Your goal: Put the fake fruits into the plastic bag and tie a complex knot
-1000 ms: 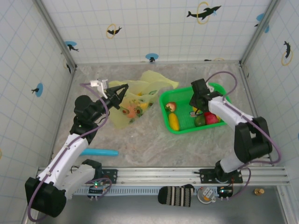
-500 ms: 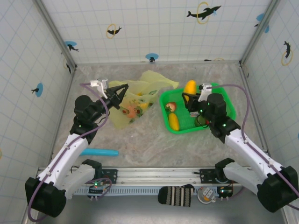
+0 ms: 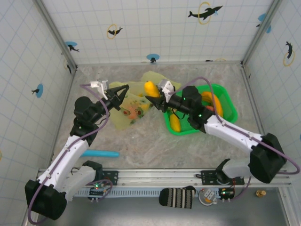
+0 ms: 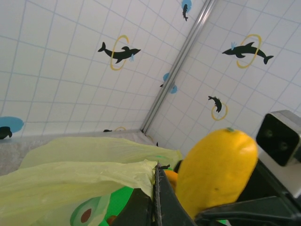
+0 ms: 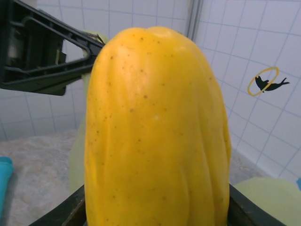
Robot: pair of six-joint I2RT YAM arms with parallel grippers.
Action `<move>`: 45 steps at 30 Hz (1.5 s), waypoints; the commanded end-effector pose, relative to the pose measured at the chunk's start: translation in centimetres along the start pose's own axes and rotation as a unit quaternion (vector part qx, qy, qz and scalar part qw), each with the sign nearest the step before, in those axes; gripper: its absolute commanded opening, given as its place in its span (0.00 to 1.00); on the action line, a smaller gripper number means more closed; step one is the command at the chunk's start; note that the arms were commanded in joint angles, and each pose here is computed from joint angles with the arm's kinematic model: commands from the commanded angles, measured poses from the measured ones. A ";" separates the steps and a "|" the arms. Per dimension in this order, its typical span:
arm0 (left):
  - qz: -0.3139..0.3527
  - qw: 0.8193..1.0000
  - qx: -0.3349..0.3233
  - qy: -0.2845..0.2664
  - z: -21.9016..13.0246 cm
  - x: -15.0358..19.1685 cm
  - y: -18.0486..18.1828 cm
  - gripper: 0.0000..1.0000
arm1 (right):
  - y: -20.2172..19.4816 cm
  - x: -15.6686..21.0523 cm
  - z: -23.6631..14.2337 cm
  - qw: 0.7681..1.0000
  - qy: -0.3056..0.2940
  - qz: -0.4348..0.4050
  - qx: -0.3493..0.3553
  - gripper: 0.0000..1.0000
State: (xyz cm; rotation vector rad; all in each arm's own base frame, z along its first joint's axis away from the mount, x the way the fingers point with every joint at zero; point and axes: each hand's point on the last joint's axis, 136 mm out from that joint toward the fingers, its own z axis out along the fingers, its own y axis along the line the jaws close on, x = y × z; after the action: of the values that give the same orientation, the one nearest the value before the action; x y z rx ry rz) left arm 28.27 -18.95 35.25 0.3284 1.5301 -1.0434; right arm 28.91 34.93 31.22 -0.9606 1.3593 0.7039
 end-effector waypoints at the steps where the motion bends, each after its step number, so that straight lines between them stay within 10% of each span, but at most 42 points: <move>1: 0.023 0.999 0.024 -0.015 -0.3 -1.1 -1.4 0.00 | -1.4 -1.6 1.9 0.996 -0.034 -0.078 -0.001 0.56; 18: 0.021 0.998 0.057 -0.014 -0.4 -1.4 -2.7 0.00 | -2.0 7.5 12.4 0.992 0.028 -0.092 -0.082 0.56; 29: 0.020 0.998 0.053 -0.011 -0.3 -1.2 -2.4 0.00 | 1.2 11.7 12.9 0.972 0.110 -0.144 -0.147 0.66; 34: 0.020 0.998 0.052 -0.011 -0.2 -1.1 -2.3 0.00 | -1.1 12.4 13.5 0.974 0.145 -0.157 -0.073 0.82; 45: 0.025 0.999 0.041 -0.017 -0.4 -1.6 -2.0 0.00 | -11.1 13.3 11.9 0.961 0.236 -0.067 0.124 0.73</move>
State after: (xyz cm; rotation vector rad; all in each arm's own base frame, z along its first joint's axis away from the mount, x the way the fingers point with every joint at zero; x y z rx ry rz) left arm 27.15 -19.57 36.01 0.3934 1.4943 -1.0882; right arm 42.11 41.55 19.73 -1.1970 1.5892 0.3214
